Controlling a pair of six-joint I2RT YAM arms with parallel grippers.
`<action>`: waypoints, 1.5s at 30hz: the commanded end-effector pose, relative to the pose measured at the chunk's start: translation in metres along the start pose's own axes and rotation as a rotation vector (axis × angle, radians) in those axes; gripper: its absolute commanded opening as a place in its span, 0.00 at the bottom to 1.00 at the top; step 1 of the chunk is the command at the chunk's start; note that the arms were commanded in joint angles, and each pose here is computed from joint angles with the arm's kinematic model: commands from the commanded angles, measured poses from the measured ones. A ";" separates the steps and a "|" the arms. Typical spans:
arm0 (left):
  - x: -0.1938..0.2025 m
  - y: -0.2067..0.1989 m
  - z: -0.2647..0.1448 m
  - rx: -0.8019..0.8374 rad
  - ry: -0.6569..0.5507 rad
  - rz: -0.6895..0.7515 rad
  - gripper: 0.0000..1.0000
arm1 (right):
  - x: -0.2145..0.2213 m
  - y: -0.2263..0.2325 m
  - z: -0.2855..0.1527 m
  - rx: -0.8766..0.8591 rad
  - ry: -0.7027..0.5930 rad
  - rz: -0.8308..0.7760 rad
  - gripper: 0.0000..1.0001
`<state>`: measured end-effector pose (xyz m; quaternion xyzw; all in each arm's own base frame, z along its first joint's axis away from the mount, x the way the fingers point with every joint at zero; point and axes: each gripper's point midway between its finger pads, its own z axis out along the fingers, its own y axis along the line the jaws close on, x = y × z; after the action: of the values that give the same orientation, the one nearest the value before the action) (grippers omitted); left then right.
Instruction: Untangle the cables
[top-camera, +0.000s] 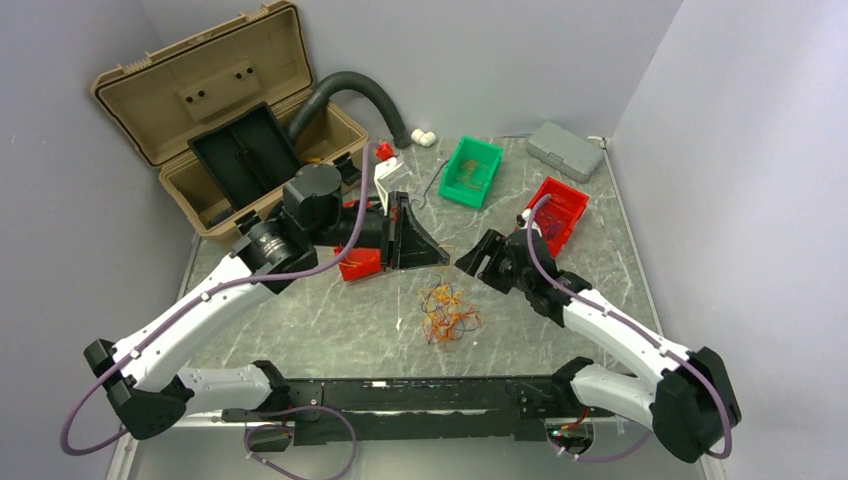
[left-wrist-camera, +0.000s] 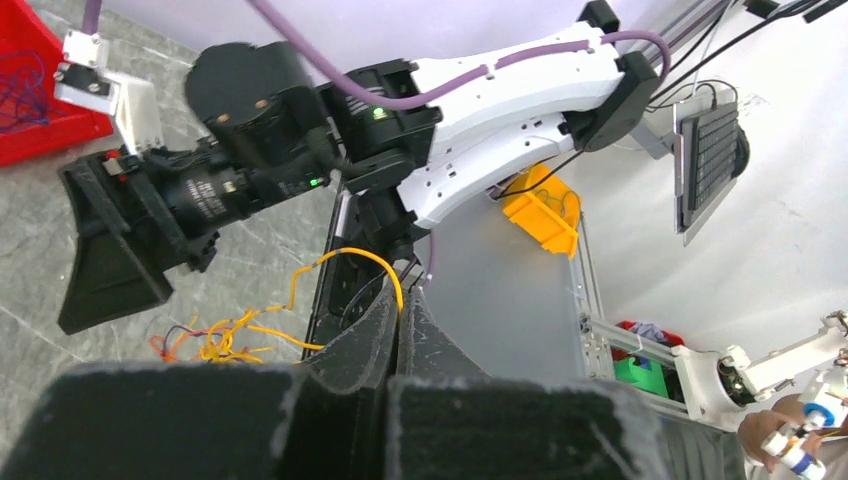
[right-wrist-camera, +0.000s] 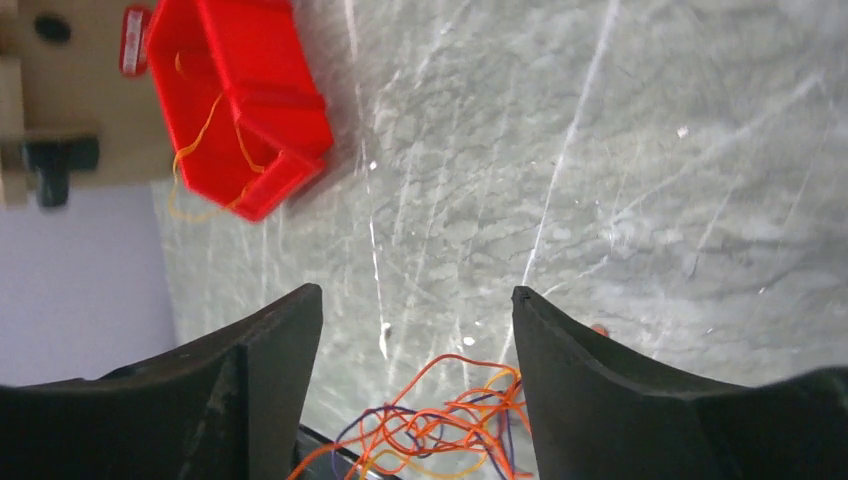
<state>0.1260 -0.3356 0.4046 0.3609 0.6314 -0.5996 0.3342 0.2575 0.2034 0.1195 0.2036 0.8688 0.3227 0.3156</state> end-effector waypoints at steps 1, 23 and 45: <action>0.002 0.011 0.001 -0.043 0.041 0.011 0.00 | -0.019 0.047 -0.035 -0.263 -0.079 -0.436 0.76; -0.001 0.013 0.014 -0.002 0.105 -0.008 0.00 | 0.007 0.138 -0.131 -0.965 -0.324 -0.938 0.83; -0.140 0.053 -0.122 -0.391 -0.433 0.173 0.00 | 0.009 -0.060 0.005 0.052 -0.253 -0.416 0.13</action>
<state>0.2582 -0.2543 0.4598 0.2133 0.6542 -0.5463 0.4776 0.2443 0.2265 0.1042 -0.0290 0.8143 0.3193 0.4838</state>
